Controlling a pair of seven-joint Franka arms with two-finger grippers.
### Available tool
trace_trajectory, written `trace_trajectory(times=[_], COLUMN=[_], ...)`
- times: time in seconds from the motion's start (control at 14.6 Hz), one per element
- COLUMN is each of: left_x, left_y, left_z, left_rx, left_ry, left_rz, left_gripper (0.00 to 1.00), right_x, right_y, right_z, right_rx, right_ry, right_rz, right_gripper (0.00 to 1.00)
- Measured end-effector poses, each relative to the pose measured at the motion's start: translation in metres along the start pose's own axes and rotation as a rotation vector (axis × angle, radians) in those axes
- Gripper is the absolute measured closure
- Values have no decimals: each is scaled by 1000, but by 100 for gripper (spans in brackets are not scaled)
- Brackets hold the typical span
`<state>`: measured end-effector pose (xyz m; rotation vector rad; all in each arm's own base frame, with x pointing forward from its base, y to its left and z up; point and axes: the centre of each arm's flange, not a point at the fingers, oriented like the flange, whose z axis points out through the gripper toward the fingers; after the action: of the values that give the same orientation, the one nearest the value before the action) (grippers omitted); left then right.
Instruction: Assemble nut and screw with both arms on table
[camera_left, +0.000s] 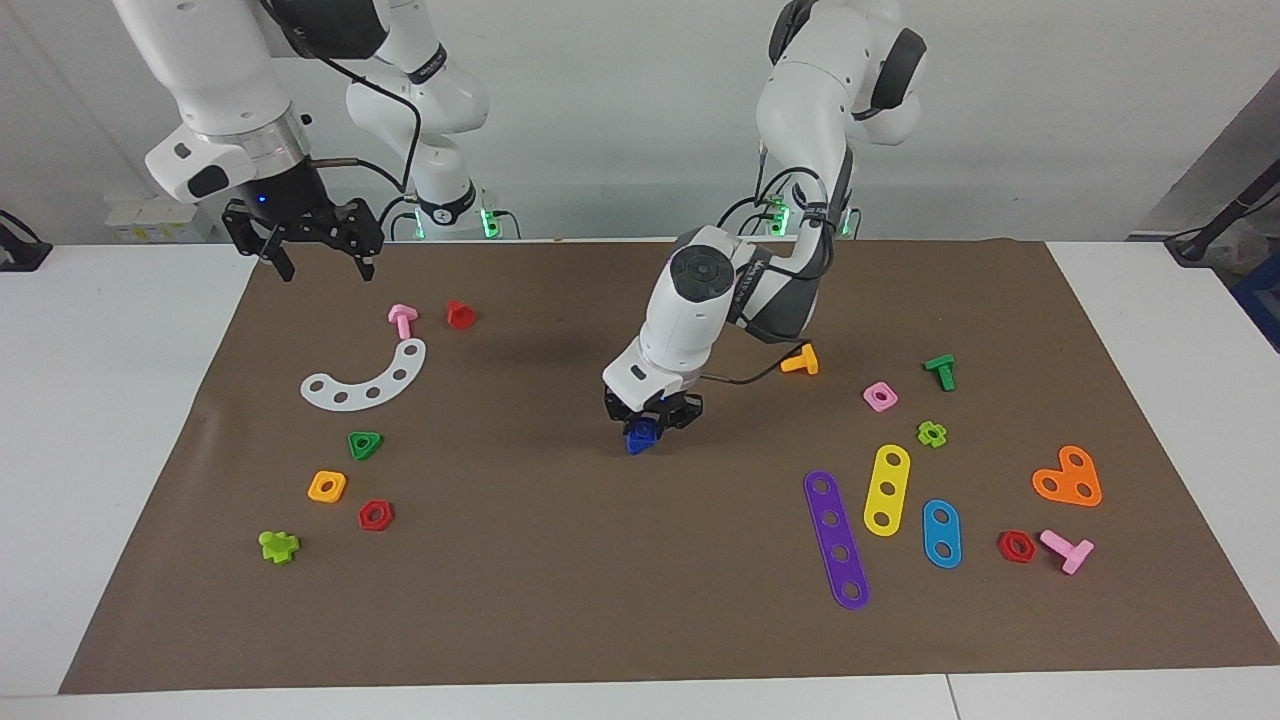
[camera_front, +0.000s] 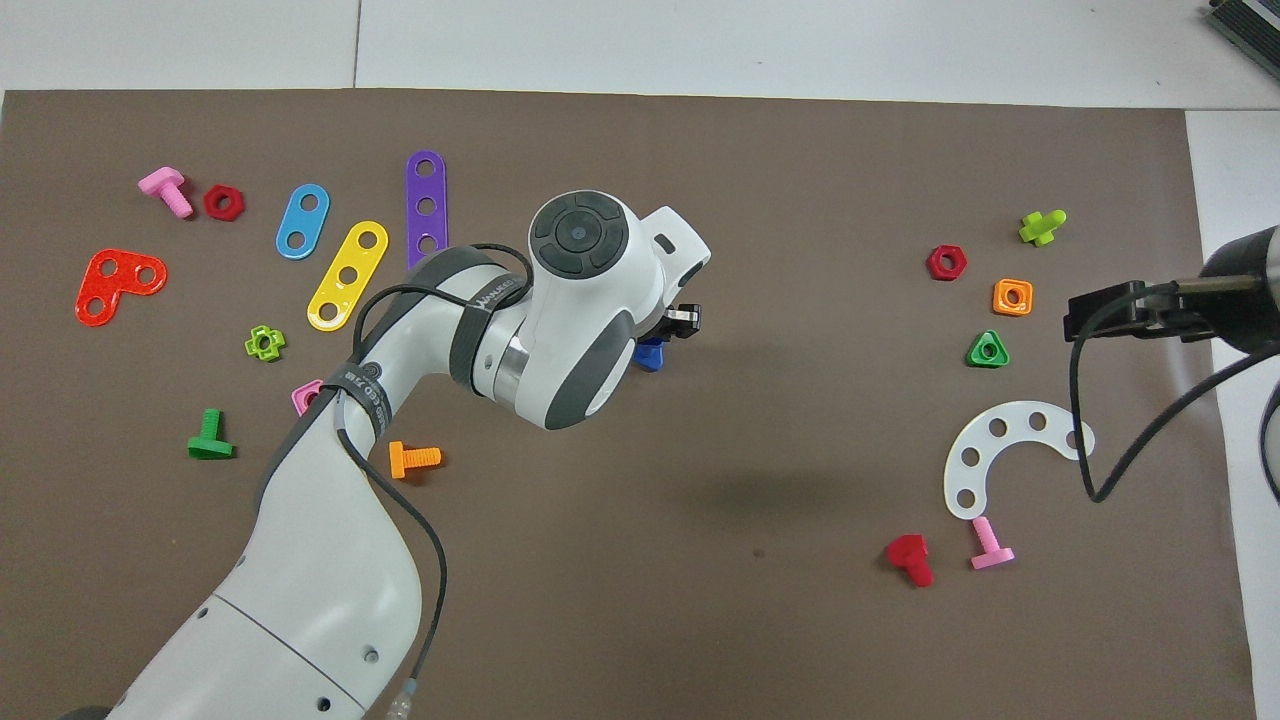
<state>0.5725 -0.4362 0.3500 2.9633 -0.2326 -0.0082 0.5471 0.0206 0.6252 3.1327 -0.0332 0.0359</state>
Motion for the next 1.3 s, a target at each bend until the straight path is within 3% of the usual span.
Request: trace_trajectory(times=[0.89,1.3], left_x=[-13,-15], left_y=[6,2], left_z=[13,24], left_rx=[-2,-8], left_ry=[-57,-40], left_rz=[-5,-11], left_gripper=[54,54], right_x=[0,0], right_y=[-1,-1], right_z=[0,0], right_rx=[2,3], right_ry=[3,3], right_rz=[0,0], right_gripper=[0,0])
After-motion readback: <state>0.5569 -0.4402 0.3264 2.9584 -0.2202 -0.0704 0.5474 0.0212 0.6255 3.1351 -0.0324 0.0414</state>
